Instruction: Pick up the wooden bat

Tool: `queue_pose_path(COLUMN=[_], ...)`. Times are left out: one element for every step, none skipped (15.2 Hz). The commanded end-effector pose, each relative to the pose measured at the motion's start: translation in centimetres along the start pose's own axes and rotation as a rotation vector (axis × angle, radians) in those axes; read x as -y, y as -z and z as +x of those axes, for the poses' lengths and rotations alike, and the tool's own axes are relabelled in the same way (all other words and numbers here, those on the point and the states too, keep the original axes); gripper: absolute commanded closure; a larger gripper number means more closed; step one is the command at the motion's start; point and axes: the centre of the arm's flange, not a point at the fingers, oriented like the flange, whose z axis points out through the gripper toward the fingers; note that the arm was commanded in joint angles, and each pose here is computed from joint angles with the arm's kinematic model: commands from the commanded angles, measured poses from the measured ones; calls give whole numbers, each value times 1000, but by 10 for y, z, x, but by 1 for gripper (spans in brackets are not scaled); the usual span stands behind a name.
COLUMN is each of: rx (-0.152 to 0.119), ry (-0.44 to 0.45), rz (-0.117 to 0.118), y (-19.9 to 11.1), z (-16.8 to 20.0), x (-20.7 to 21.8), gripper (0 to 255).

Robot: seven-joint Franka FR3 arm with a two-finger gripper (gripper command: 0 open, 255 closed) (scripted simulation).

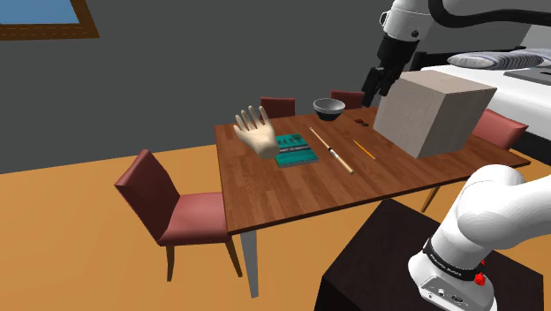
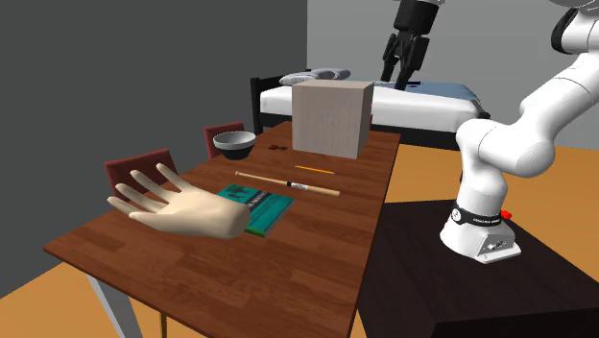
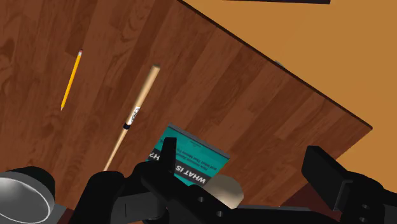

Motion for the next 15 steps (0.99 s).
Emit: queue_pose_path(rx=[0,6,12,18,23,29,35,41,47,53,59,65,70,76,82], ry=[0,-12,-24,-36,-48,-60,-73,-85,-97,-109,-121,-133,-145,-157,-169], rz=[0,1,3,4,6,7,9,10,11,13,14,16,17,19,20], y=[0,-10,-20,-30,-40,-50,-61,-71,-81,-92,-102,-112,-123,-134,-144], z=[0,8,16,24,32,40,48,55,63,70,77,84,91,98,105], x=[0,-5,-10,-15,-20,-25,-30,-35,-41,-46,-52,-57,-63,-69,-74], gripper=[0,0,0,0,0,0,0,0,0,0,0,0,0,0,0])
